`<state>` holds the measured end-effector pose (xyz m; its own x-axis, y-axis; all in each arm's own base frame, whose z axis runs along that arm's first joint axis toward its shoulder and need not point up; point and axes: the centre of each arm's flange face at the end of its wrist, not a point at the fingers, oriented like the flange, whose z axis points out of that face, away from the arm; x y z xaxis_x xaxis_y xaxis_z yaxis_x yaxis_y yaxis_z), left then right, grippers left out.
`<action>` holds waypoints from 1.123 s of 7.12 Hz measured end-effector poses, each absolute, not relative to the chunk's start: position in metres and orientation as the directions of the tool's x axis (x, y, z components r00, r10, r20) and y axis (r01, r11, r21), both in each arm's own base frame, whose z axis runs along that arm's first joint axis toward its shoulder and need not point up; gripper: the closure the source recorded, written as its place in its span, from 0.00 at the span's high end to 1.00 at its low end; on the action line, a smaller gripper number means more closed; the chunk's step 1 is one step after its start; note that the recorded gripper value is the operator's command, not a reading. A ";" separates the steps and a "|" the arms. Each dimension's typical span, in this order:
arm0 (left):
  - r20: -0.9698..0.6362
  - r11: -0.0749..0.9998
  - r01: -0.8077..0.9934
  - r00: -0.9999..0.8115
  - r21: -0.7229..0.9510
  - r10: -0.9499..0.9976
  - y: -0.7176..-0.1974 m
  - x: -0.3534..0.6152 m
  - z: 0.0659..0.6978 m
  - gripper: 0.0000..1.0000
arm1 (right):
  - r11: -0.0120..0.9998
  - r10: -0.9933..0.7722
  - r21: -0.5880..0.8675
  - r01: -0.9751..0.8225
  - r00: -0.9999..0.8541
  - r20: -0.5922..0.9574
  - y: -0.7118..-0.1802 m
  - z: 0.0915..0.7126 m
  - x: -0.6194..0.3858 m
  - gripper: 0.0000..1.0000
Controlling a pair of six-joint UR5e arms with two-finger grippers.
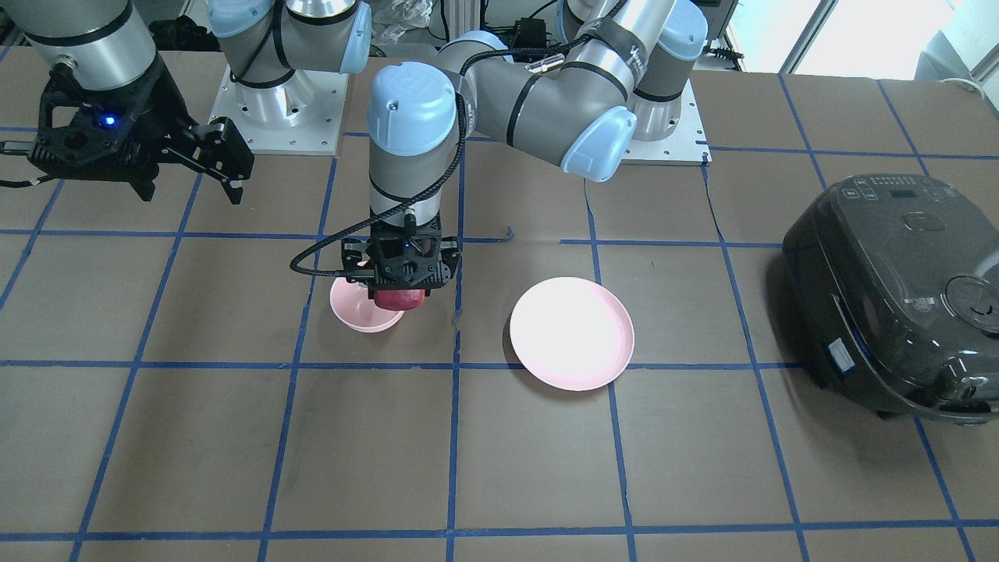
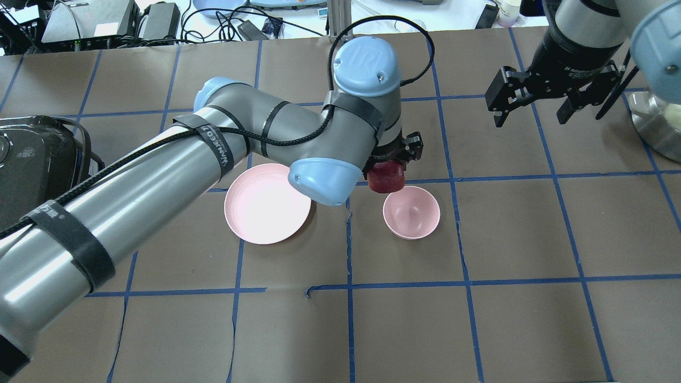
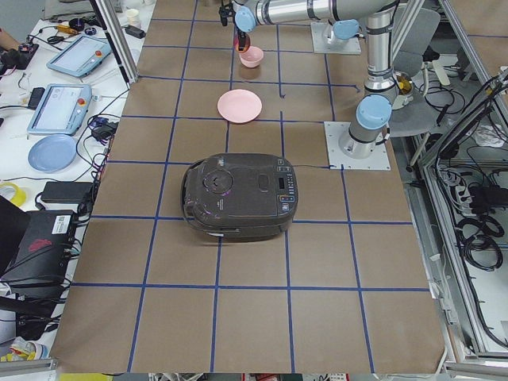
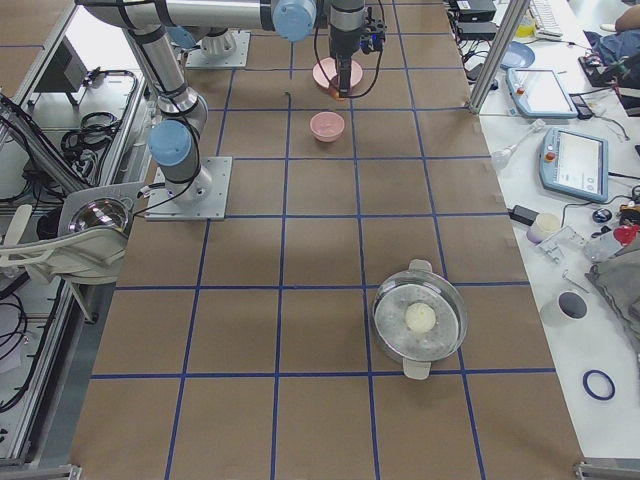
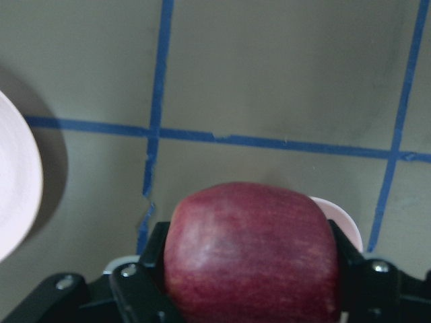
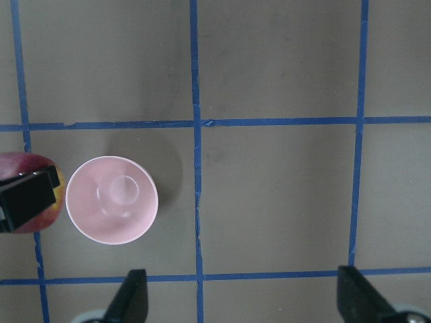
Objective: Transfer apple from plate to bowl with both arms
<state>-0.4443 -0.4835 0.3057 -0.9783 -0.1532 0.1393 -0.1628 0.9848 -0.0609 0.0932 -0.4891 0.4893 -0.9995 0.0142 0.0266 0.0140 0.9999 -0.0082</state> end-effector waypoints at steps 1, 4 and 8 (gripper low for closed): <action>0.135 0.984 -0.171 -0.978 -0.059 -0.161 -0.476 -0.460 0.292 0.04 | 0.999 0.033 -0.011 0.033 -0.999 0.028 -0.492 0.490 0.083 1.00; 0.073 0.986 -0.150 -0.987 -0.078 -0.145 -0.456 -0.494 0.254 0.04 | 0.995 0.098 -0.004 0.098 -0.994 0.038 -0.496 0.488 0.050 1.00; 0.029 0.987 -0.132 -0.991 -0.090 -0.129 -0.453 -0.505 0.231 0.13 | 0.994 0.110 0.008 0.110 -0.993 0.042 -0.496 0.486 0.044 1.00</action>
<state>-0.5054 -0.4529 0.2310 -0.9912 -0.1294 0.0294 -0.1316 0.9872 -0.0898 0.0438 -0.4956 0.4860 -0.9930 0.1099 0.0424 0.1103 0.9939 0.0080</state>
